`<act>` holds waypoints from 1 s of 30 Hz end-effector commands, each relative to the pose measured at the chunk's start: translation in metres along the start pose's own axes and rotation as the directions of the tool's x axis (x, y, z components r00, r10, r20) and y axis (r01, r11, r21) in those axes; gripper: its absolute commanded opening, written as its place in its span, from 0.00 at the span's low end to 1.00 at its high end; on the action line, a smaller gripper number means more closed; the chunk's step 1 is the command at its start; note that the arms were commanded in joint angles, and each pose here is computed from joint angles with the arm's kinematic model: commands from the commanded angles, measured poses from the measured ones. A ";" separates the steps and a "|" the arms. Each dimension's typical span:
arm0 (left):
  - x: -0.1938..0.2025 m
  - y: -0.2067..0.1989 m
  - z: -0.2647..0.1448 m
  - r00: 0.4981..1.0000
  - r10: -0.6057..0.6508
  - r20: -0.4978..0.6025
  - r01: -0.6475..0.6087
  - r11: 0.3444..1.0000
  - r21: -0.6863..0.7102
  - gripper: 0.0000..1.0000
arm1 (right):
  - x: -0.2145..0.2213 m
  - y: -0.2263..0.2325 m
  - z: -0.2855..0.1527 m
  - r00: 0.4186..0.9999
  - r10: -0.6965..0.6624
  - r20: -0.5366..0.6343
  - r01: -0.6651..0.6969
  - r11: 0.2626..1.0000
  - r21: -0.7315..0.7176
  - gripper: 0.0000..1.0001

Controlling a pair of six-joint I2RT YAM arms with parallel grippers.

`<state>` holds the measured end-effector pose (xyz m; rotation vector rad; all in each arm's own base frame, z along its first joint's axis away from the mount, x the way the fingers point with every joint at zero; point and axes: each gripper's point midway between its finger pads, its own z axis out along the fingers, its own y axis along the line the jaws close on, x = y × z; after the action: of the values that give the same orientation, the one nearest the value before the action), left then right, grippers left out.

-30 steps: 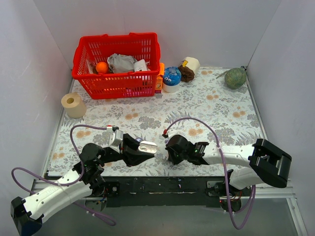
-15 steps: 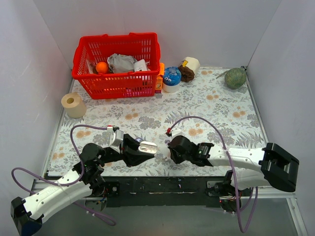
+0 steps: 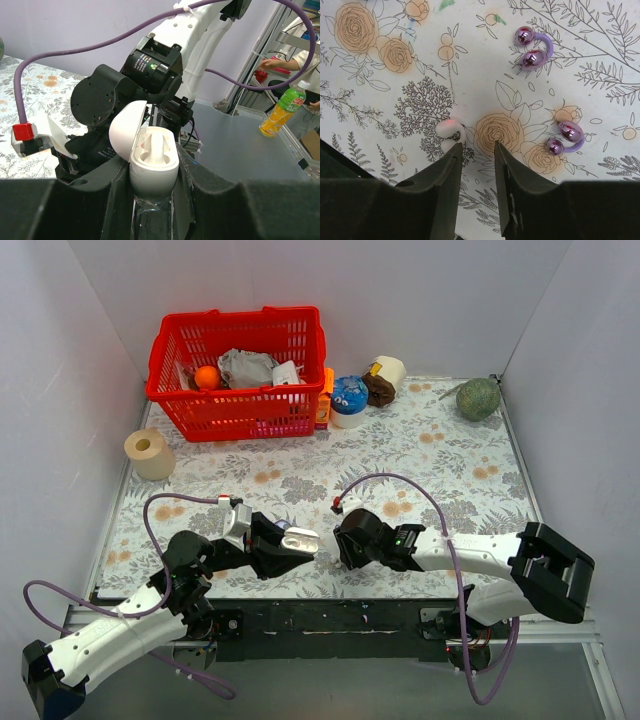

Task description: Insert the wireless bluetooth earbuds into the charging case

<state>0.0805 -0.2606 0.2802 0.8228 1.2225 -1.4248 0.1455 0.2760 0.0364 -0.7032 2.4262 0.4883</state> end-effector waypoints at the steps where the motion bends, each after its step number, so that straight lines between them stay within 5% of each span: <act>1: 0.002 0.001 -0.001 1.000 0.005 0.001 -0.005 1.000 -0.001 0.00 | -0.026 0.016 0.000 0.998 -0.005 0.059 0.008 0.998 -0.055 0.40; 30: 0.007 0.001 -0.003 1.000 0.008 -0.007 -0.008 1.000 -0.002 0.00 | -0.003 0.031 0.020 0.999 -0.021 -0.048 0.014 0.992 -0.127 0.38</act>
<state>0.0808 -0.2607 0.2719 0.8267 1.2445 -1.4223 0.1416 0.2975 0.0280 -0.7693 2.4445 0.5716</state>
